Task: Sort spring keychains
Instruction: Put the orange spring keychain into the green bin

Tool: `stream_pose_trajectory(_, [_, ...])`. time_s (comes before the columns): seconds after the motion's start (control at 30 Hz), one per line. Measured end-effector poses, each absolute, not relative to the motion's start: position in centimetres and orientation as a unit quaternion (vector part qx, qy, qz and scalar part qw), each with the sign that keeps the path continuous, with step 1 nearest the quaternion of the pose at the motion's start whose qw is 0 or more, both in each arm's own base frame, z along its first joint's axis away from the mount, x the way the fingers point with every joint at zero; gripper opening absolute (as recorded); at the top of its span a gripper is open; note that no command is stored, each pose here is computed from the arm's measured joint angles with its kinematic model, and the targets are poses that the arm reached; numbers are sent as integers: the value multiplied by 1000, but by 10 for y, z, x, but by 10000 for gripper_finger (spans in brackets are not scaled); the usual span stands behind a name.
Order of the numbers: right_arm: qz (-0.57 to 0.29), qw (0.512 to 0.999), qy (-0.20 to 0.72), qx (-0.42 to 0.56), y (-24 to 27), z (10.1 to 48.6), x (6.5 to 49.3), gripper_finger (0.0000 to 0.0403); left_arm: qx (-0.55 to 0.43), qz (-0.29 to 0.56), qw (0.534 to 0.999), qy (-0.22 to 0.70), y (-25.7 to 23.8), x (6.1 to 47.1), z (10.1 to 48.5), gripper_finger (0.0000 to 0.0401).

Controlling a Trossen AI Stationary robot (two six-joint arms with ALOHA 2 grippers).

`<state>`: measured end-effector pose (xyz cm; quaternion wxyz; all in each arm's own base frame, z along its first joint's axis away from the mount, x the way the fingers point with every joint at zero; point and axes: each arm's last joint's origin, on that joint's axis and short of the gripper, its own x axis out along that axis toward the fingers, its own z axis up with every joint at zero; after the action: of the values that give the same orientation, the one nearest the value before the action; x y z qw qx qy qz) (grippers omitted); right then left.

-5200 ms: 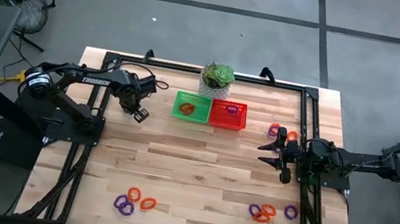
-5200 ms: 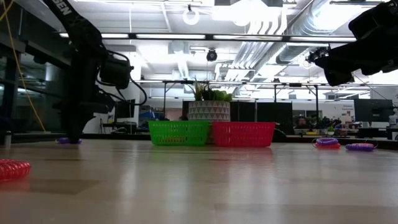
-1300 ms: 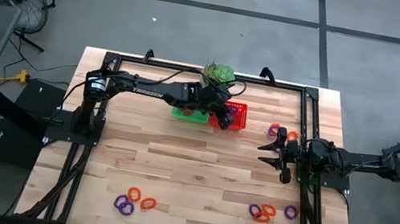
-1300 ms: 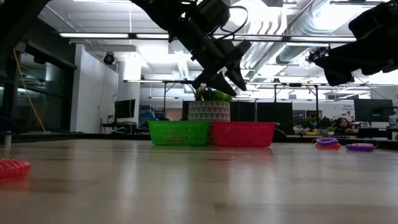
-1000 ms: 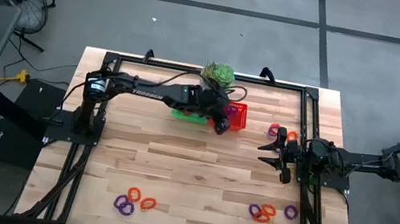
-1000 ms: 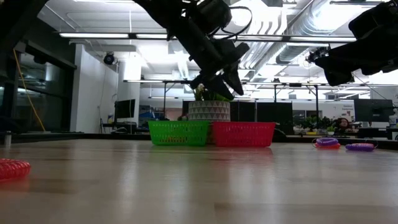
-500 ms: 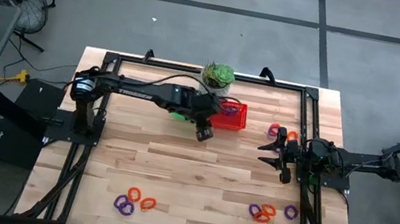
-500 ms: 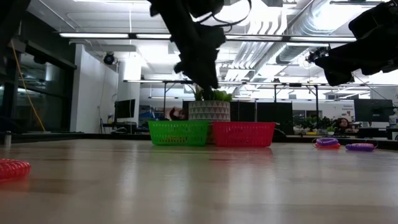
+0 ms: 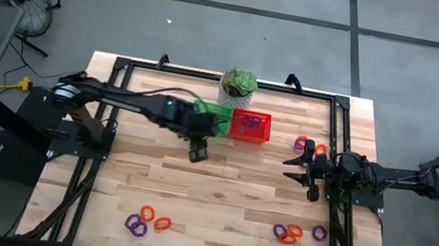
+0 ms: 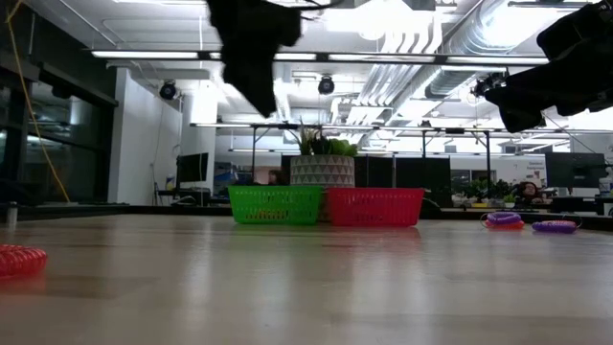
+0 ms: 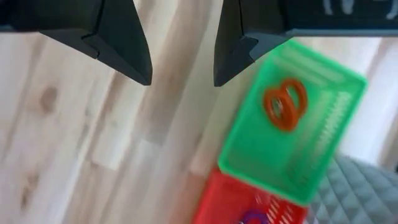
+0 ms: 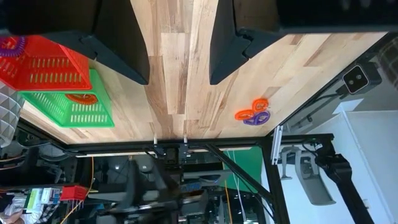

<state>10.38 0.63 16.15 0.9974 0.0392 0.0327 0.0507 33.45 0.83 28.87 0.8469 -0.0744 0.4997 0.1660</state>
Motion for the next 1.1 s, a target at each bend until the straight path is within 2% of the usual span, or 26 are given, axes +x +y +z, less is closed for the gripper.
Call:
stream_pose_trajectory(0.57, [51, 997, 32, 39, 6, 162, 104, 162, -210, 165, 805, 530, -69, 204, 238, 168])
stream_pose_trajectory(1.1, [51, 997, 33, 39, 6, 162, 104, 160, -273, 160, 770, 553, -125, 163, 221, 168])
